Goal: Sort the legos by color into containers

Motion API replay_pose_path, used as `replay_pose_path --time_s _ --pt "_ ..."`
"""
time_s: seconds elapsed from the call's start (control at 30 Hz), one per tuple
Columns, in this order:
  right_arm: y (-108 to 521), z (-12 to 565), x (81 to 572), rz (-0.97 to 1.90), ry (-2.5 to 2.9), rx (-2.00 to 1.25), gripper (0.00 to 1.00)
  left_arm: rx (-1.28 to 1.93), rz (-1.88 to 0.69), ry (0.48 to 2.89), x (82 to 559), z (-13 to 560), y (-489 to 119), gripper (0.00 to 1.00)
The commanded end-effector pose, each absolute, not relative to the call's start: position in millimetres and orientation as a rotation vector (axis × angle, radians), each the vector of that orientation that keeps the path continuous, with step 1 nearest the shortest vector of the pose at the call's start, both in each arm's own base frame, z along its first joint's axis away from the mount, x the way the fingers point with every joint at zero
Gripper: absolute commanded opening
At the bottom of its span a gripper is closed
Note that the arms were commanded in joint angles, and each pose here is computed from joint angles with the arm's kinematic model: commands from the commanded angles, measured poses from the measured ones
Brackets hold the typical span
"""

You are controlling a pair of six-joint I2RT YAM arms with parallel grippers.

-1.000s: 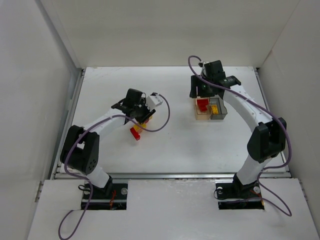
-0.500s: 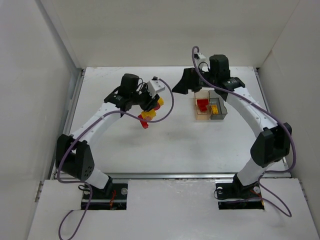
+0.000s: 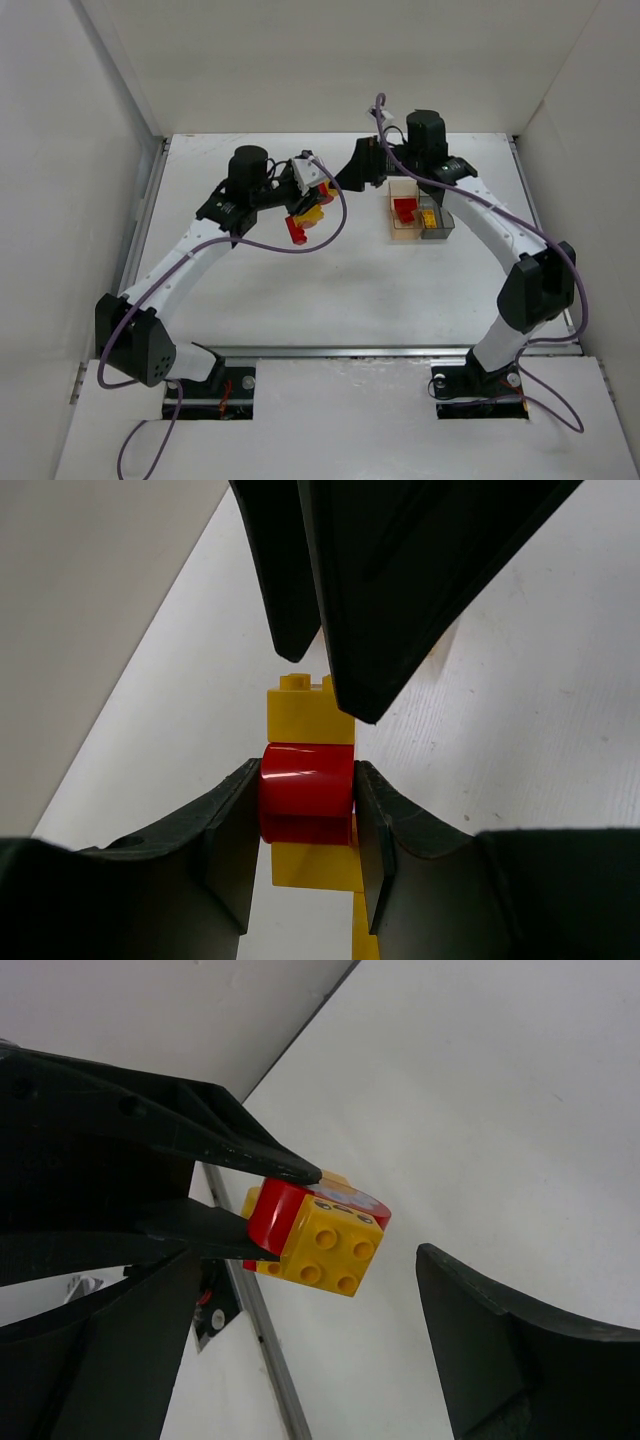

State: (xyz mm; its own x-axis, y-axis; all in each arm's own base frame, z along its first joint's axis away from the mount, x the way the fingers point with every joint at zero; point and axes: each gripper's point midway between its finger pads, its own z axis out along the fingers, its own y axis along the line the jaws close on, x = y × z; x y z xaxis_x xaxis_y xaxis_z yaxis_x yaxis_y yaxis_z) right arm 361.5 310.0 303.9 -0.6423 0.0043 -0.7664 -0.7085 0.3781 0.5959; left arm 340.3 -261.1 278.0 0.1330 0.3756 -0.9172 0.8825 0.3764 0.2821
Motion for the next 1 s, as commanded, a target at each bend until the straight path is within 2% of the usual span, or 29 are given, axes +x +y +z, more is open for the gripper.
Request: replay_pose_path --time_s 0.0,0.1,0.2,0.33,0.5,0.53,0.57,0.7,0.8,0.97 --pt "320 314 357 1.346 1.885 -0.655 0.92 1.186 -0.555 1.353 336 305 -267 0.0" --pt "325 306 355 1.366 1.901 -0.668 0.86 1.183 -0.551 1.341 335 307 -266 0.0" --pt "326 302 357 1.367 1.91 -0.665 0.84 1.152 -0.537 1.341 340 312 -265 0.0" --pt "328 296 359 1.383 1.923 -0.661 0.64 1.144 -0.538 1.36 340 307 -264 0.0" --pt "331 303 361 1.402 1.902 -0.674 0.47 1.127 -0.552 1.366 338 308 -264 0.0" --pt "331 303 361 1.408 1.908 -0.666 0.42 1.127 -0.552 1.366 338 308 -264 0.0" --pt "332 306 362 1.406 1.898 -0.669 0.28 1.125 -0.55 1.357 339 310 -264 0.0" --pt "332 308 365 1.397 1.895 -0.653 0.0 1.132 -0.574 1.392 334 303 -264 0.0" --pt "326 302 376 1.362 1.94 -0.553 0.0 1.14 -0.615 1.496 334 279 -264 0.0" --pt "281 263 405 1.284 2.088 -0.242 0.0 1.14 -0.619 1.659 327 237 -254 0.0"
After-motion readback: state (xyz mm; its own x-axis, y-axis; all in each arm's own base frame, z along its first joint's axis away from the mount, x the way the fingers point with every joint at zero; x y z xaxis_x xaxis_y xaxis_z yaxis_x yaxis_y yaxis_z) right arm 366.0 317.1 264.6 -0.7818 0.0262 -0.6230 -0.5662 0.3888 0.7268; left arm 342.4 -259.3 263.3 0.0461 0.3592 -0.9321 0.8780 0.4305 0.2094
